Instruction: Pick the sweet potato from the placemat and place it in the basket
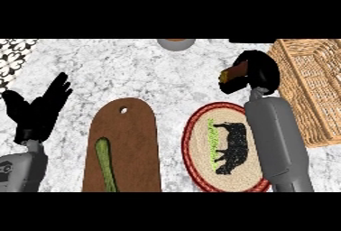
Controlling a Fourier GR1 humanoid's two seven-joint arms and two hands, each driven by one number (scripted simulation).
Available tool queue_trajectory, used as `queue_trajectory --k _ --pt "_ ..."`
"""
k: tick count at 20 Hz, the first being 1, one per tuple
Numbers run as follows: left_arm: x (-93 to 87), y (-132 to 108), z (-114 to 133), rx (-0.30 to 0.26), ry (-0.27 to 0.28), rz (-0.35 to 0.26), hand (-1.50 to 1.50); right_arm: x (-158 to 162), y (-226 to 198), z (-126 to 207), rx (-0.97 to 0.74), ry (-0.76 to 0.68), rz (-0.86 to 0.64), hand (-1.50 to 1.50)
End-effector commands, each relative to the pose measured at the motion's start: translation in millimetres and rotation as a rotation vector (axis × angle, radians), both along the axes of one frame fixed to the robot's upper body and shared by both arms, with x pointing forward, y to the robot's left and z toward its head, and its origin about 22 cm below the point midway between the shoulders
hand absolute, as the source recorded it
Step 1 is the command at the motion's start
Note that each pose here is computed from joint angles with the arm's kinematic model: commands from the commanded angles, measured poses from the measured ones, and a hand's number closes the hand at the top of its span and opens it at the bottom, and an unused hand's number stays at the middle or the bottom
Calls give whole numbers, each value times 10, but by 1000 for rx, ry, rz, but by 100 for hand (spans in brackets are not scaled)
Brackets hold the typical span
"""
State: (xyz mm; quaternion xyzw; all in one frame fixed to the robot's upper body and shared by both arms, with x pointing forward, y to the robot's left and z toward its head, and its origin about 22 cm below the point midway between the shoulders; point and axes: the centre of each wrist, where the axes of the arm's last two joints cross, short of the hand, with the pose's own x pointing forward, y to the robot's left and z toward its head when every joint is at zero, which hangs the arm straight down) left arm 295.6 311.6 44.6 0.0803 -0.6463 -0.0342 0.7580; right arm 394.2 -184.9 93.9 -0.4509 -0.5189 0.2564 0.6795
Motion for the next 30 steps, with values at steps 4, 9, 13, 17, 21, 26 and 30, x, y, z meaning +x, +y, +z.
queue_trajectory --k 4,9,13,17,21,26,30 --pt "103 -228 46 0 -18 -98 0 232 213 773 172 -411 -424 150" --pt "157 -348 98 12 -30 -137 0 395 458 968 154 -509 -615 150" --pt "192 -254 151 30 -30 -114 0 548 423 1295 101 -526 -734 150" --pt "210 -335 140 5 -30 -109 0 640 465 1483 42 -538 -800 150" --pt "204 -281 100 29 -43 -106 0 719 229 1731 -25 -551 -874 150" --pt "201 -345 83 15 -25 -116 0 762 99 1914 -69 -591 -948 150" --pt "173 -234 10 18 -5 -91 0 798 -168 1875 -152 -538 -1050 150"
